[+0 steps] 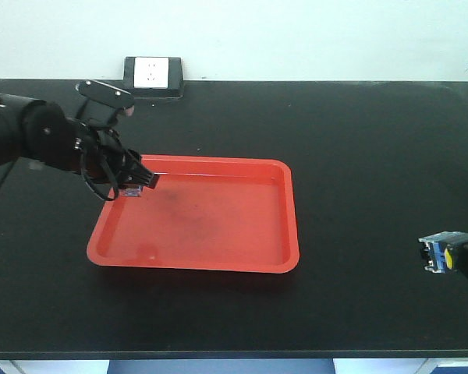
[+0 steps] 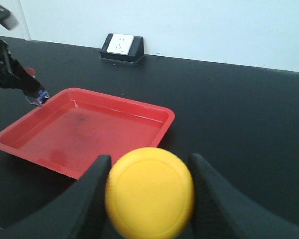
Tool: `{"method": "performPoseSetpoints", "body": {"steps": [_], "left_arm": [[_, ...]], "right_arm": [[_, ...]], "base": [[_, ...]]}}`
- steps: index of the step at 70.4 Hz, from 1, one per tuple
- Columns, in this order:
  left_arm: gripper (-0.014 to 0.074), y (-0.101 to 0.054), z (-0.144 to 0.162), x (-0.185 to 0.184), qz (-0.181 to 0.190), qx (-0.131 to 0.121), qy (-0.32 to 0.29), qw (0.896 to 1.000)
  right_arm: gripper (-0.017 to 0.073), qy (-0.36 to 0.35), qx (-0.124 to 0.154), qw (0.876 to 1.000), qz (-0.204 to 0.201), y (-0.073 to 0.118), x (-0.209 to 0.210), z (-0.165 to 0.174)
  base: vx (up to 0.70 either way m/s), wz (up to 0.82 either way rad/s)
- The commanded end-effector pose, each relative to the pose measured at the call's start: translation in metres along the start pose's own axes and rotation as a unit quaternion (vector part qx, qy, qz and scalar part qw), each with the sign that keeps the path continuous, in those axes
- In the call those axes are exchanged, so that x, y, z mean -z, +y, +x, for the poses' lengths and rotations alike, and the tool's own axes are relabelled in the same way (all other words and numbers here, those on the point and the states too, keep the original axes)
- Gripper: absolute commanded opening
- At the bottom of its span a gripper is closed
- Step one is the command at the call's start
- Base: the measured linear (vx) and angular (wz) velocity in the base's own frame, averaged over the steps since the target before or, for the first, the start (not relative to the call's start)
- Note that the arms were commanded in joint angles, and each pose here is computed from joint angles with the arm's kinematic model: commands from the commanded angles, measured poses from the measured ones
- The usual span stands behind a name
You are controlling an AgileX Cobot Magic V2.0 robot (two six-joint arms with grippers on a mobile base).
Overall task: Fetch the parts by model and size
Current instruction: 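Lower the red-capped switch into the tray with the left gripper, then open the left gripper and withdraw it from the tray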
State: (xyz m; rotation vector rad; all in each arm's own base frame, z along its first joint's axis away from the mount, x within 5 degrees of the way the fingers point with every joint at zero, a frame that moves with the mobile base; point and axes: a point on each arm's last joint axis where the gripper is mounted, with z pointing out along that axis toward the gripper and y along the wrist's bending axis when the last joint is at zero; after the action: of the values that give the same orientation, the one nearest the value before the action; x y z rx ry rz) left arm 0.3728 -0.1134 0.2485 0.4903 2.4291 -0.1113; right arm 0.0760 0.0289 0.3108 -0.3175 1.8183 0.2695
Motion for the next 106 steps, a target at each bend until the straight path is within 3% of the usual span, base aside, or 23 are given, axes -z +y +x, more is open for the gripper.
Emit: {"method": "performPoseSetpoints", "body": {"steps": [1, 30, 61, 73, 88, 106], "left_arm": [[0.0005, -0.002, -0.02, 0.007, -0.001, 0.014, -0.053, 0.999], [0.0106, -0.002, -0.006, -0.033, 0.003, 0.016, -0.004, 1.0], [0.0507, -0.003, -0.007, -0.03, 0.006, 0.016, 0.015, 1.0], [0.0524, -0.003, -0.025, 0.005, 0.013, 0.027, -0.023, 0.999], [0.0523, -0.006, -0.043, 0.089, 0.022, 0.042, -0.117, 0.992], [0.0523, -0.009, -0.022, 0.169, 0.017, 0.039, -0.197, 0.979]], "right_arm": [[-0.001, -0.051, 0.006, 0.999, 0.0, 0.0, 0.003, -0.016], [-0.001, -0.051, 0.006, 0.999, 0.0, 0.0, 0.003, -0.016], [-0.001, -0.051, 0.006, 0.999, 0.0, 0.0, 0.003, -0.016], [-0.001, -0.051, 0.006, 0.999, 0.0, 0.0, 0.003, -0.016], [-0.001, -0.051, 0.006, 0.999, 0.0, 0.0, 0.003, -0.016], [-0.001, -0.05, 0.006, 0.999, 0.0, 0.0, 0.003, -0.016]], "base": [[0.0, 0.0], [0.0, 0.0], [0.0, 0.0], [0.0, 0.0], [0.0, 0.0], [0.0, 0.0]]}}
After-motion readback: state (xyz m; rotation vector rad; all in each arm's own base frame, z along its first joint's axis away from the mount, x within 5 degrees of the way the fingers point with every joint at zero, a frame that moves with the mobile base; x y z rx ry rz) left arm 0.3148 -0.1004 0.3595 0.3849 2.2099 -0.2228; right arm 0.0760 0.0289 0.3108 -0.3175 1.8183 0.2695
